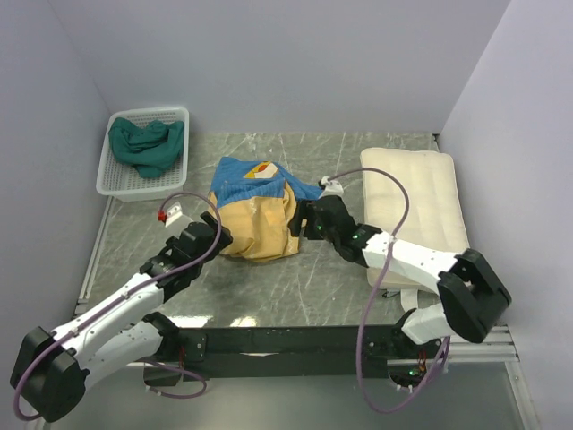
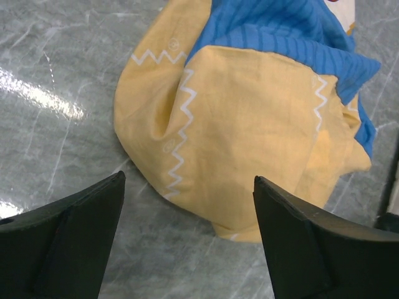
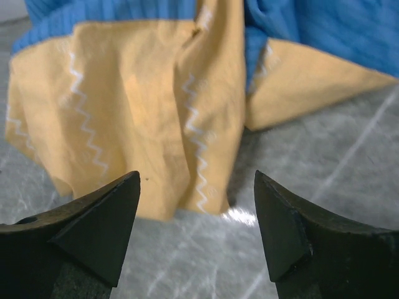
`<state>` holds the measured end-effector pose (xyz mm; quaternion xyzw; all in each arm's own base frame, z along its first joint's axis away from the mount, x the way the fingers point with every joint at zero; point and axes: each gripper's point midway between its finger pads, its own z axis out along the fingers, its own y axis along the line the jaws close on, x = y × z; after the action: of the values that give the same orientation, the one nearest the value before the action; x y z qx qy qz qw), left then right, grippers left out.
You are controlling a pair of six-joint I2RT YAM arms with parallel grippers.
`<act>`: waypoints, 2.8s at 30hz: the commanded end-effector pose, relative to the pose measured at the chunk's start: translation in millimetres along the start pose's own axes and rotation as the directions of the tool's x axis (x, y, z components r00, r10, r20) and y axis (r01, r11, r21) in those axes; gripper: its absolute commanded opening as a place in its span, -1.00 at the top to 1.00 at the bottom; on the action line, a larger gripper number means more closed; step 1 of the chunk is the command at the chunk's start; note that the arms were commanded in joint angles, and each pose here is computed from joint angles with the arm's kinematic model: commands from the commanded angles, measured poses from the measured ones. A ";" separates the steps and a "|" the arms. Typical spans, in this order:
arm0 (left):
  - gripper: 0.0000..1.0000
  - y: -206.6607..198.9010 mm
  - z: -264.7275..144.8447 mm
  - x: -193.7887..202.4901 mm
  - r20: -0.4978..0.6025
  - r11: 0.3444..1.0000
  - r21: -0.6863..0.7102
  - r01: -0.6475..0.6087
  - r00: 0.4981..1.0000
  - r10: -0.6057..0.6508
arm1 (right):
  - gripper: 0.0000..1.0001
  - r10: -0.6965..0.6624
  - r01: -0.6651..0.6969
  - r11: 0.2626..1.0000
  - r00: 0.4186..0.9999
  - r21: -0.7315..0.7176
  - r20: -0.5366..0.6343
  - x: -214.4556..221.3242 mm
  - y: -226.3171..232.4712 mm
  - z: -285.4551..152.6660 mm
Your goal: Put the pillow into the pillowcase
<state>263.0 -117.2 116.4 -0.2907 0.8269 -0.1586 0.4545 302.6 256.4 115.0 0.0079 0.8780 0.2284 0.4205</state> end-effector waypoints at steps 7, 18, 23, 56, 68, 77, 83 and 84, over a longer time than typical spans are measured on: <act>-0.62 0.1 31.6 -24.6 0.092 1.000 -0.008 0.026 0.995 -0.025 | -0.54 -0.010 0.015 0.999 0.993 -0.041 0.114 -65.0 53.8 52.0; -0.18 -13.6 57.0 -27.1 0.081 0.999 0.033 -0.018 0.997 0.015 | -0.41 -0.008 0.008 1.000 1.000 -0.005 0.019 -36.6 50.6 94.1; 0.02 -14.8 68.7 -18.5 0.051 0.999 0.026 -0.022 0.998 0.021 | -0.15 0.009 -0.010 0.999 1.000 -0.050 -0.013 -31.8 60.6 93.1; 0.98 -152.8 -224.9 -327.1 0.661 0.931 0.354 -0.087 0.728 -0.184 | 1.00 -0.043 0.170 0.978 0.736 -0.124 0.675 -321.9 108.4 -299.3; 0.78 -235.3 -126.7 -264.3 0.405 0.872 0.434 -0.227 0.914 0.036 | 1.00 -0.175 0.143 0.985 0.821 0.100 0.544 -312.7 58.6 -182.2; -0.72 -181.9 -44.6 -183.8 0.199 0.951 0.288 -0.113 0.978 0.056 | 0.22 -0.075 0.024 0.951 0.985 0.307 0.155 -254.8 -81.0 1.0; -0.73 -52.7 -23.3 -129.2 0.208 0.989 -0.047 0.143 0.969 -0.131 | -0.41 -0.074 0.017 0.974 0.966 0.226 0.246 -246.1 -55.2 -35.4; -0.72 -37.0 -22.1 -124.1 0.226 0.980 -0.087 0.180 0.961 -0.157 | -0.46 -0.087 0.032 0.973 0.969 0.230 0.230 -234.6 -56.2 -36.2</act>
<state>336.0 -114.6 261.0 -0.2654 0.7986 -0.1649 0.5143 457.4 128.7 178.3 0.0629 0.9105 0.0515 0.4055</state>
